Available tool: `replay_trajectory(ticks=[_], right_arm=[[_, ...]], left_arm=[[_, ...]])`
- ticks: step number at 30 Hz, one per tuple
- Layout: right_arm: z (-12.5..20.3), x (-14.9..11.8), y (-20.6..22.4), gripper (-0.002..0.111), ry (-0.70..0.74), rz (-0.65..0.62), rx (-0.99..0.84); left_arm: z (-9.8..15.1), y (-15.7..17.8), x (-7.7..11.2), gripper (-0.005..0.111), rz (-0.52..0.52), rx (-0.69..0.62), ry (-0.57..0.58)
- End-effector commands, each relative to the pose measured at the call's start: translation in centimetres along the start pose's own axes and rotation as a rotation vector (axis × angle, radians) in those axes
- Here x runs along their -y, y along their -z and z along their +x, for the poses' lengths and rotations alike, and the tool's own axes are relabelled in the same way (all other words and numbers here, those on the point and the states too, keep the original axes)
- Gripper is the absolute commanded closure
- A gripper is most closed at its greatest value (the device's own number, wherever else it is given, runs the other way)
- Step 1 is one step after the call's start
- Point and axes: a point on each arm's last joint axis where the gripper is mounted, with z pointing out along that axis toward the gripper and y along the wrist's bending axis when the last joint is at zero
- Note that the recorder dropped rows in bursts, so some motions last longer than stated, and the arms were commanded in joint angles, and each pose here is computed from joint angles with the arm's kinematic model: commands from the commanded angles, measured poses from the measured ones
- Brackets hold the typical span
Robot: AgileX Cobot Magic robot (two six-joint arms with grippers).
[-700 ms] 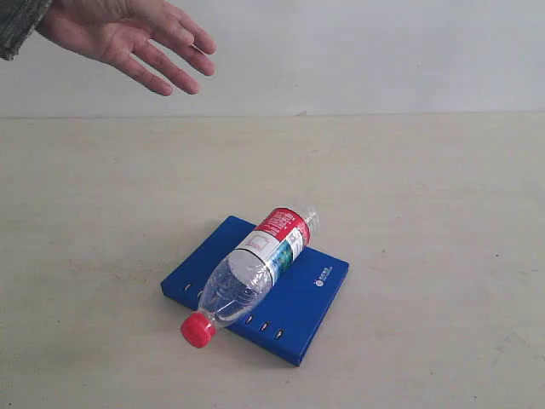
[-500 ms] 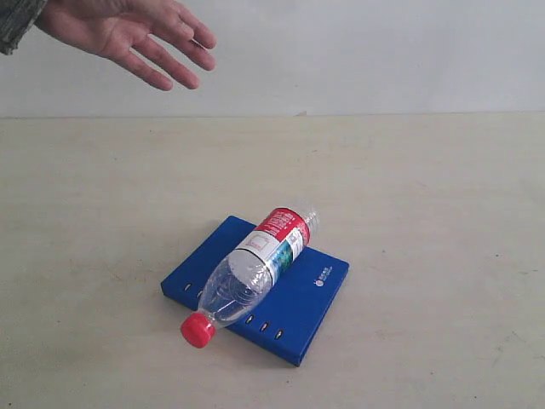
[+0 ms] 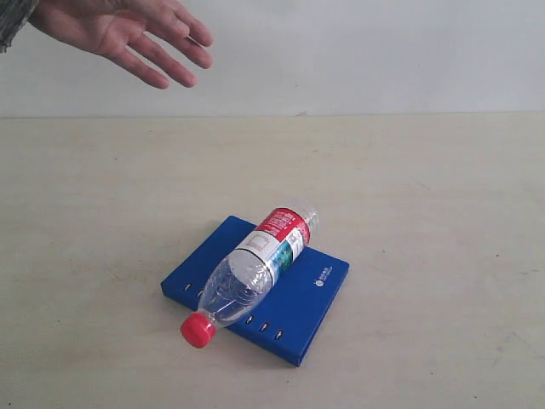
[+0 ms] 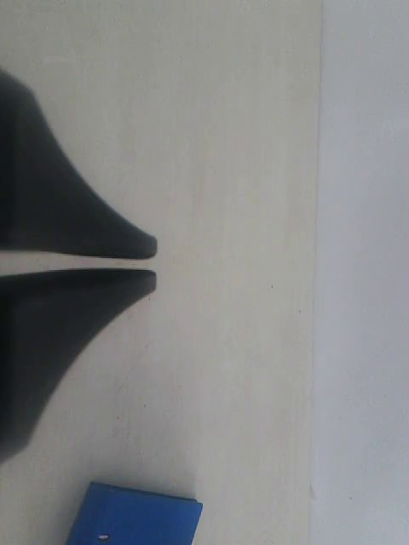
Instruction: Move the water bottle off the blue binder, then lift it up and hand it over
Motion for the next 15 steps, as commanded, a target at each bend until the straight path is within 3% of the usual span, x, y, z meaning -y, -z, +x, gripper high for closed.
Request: replay_trajectory(ticks=[1,11,15], right_arm=[[0.5,0.1,-2.3,0.108,0.038,0.022,-0.156],[-0.5,0.0,-6.3,0.108,0.038,0.041,-0.353],[-1.0,0.0,-7.4,0.108,0.033,0.037,-0.29]], left_arm=[[0.0,-0.1,0.0,0.102,-0.002,0.001,-0.006],[0.0,-0.1,0.0,0.102,-0.002,0.001,-0.006],[0.0,-0.1,0.0,0.102,-0.002,0.001,-0.006]])
